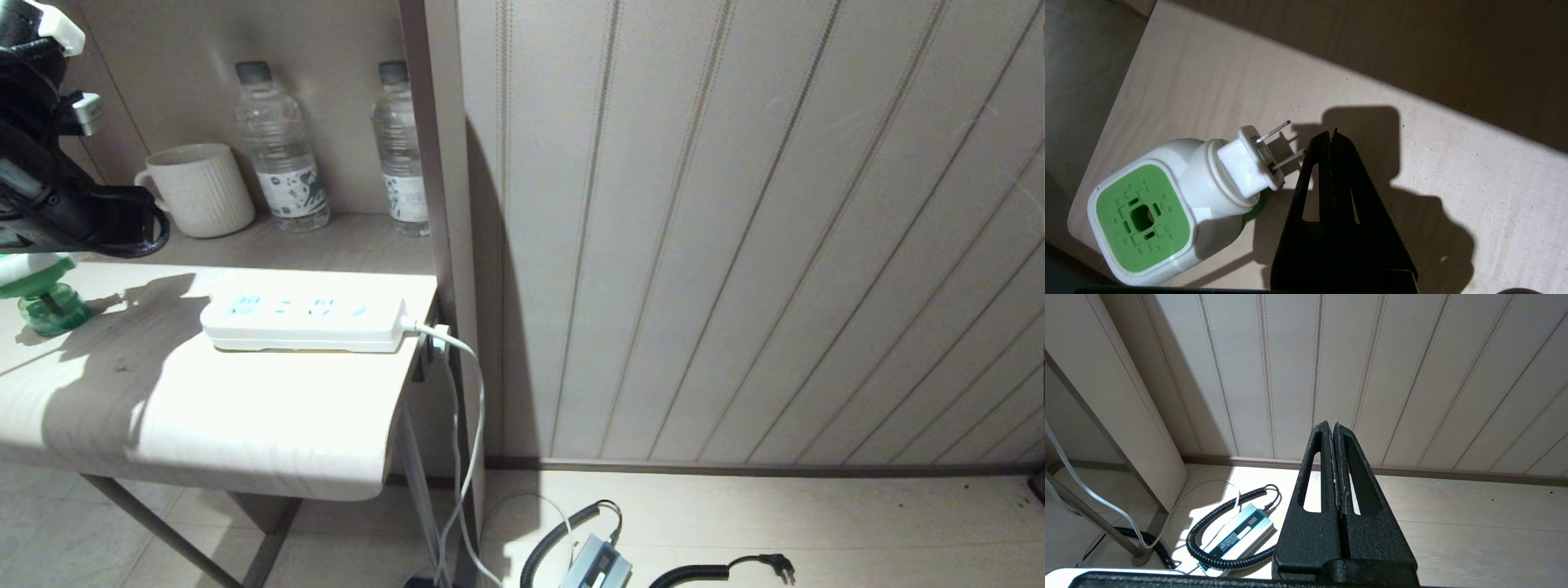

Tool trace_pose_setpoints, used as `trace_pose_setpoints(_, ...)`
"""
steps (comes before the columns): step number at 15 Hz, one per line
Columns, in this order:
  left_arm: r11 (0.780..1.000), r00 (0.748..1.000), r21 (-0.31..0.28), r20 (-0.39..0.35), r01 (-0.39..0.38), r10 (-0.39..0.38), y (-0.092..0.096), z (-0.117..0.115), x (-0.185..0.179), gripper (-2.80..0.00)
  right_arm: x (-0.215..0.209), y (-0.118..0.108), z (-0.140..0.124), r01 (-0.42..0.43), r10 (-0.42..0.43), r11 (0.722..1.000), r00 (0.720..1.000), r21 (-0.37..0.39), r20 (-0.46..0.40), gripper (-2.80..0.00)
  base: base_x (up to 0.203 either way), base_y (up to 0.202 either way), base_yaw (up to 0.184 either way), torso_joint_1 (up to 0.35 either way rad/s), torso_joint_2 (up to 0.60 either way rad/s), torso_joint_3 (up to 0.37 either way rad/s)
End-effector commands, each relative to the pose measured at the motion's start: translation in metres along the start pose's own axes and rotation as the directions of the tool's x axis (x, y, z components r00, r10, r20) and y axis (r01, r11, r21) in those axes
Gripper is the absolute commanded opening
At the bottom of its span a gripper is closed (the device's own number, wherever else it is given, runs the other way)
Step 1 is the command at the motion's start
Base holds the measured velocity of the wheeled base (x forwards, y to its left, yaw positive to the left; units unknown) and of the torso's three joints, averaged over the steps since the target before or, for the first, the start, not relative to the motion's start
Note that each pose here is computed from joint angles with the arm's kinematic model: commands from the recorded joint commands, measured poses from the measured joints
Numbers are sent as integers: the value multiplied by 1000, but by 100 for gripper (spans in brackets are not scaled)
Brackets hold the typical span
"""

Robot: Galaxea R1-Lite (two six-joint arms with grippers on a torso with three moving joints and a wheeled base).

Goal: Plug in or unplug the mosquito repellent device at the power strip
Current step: Pick up the mosquito repellent liquid

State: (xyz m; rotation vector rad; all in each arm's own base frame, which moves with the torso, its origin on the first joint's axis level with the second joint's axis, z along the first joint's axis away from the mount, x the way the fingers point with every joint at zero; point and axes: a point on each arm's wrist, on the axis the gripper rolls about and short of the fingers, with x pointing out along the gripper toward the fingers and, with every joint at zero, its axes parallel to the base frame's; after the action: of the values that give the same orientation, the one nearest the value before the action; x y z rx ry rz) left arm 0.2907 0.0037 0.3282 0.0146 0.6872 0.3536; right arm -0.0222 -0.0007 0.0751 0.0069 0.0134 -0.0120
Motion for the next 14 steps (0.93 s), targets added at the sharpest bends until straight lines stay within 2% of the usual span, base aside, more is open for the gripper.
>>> trace_pose_setpoints(1, 1000, 1000, -1, 3, -17, 17, -1, 1, 5, -280, 0, 0, 0, 0, 0, 1000, 1000, -1, 0, -280, 0, 0, 0, 0, 0, 0)
trace_pose_setpoints(3, 999, 998, -4, 21, -51, 52, -2, 3, 8, -280, 0, 0, 0, 0, 0, 1000, 1000, -1, 0, -280, 0, 0, 0, 0, 0, 0)
trace_pose_setpoints(14, 997, 996, -28, 54, -73, 75, 3, 9, 16, -280, 0, 0, 0, 2, -2, 1000, 1000, 4, -2, -280, 0, 0, 0, 0, 0, 0)
